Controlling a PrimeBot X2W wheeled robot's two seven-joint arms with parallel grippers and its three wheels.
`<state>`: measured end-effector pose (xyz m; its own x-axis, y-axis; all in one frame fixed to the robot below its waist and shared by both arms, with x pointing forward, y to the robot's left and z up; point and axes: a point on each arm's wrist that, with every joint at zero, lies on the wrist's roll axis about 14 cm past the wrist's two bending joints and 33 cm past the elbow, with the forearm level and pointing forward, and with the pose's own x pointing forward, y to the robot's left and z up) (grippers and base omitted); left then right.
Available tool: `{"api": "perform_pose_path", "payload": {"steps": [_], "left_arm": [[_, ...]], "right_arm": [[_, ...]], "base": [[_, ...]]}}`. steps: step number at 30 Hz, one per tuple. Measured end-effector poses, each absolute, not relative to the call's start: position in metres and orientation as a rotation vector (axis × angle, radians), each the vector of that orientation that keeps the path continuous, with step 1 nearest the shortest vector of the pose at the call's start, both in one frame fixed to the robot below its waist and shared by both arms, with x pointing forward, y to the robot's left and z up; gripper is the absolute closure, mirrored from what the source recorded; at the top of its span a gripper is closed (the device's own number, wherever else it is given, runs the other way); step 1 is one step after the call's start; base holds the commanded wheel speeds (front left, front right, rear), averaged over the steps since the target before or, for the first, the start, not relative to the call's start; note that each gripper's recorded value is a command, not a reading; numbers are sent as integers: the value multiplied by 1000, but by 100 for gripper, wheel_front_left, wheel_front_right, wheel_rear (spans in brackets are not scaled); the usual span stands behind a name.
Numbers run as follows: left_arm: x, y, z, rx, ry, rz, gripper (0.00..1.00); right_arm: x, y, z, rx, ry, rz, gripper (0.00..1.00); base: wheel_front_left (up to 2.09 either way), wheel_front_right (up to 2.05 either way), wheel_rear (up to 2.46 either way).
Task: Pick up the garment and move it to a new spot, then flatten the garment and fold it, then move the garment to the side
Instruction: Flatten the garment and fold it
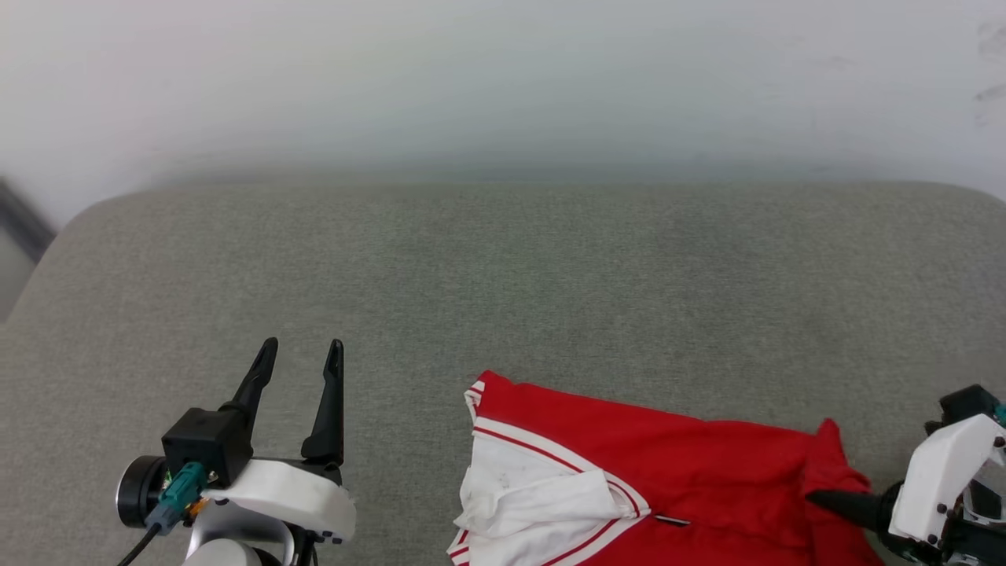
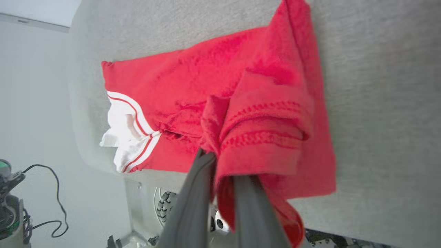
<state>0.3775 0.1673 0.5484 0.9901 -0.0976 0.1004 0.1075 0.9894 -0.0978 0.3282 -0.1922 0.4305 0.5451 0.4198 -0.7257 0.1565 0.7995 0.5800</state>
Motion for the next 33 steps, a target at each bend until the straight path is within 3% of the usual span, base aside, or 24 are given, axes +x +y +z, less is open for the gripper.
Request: {"api": "perform_pose_path", "payload": {"steps": [11, 23, 25, 27, 28, 33], "left_arm": [[374, 171, 546, -104, -77, -96, 0], [381, 188, 540, -88, -62, -59, 0], [381, 188, 537, -95, -53, -53, 0], [381, 187, 538, -107, -62, -52, 0], [382, 187, 539, -108, -66, -50, 0], [383, 187, 545, -102, -86, -52, 0]], "right_arm": [[342, -75, 453, 965, 1007, 614, 100], [359, 21, 445, 839, 1071, 797, 100], [358, 28, 437, 798, 1085, 793, 86], [356, 34, 432, 750, 1090, 797, 44], [356, 37, 431, 736, 1090, 803, 0], [361, 42, 438, 605, 1044, 830, 0]], "base": [[0, 0, 0], [0, 0, 0], [0, 0, 0], [0, 0, 0], [0, 0, 0], [0, 0, 0]]}}
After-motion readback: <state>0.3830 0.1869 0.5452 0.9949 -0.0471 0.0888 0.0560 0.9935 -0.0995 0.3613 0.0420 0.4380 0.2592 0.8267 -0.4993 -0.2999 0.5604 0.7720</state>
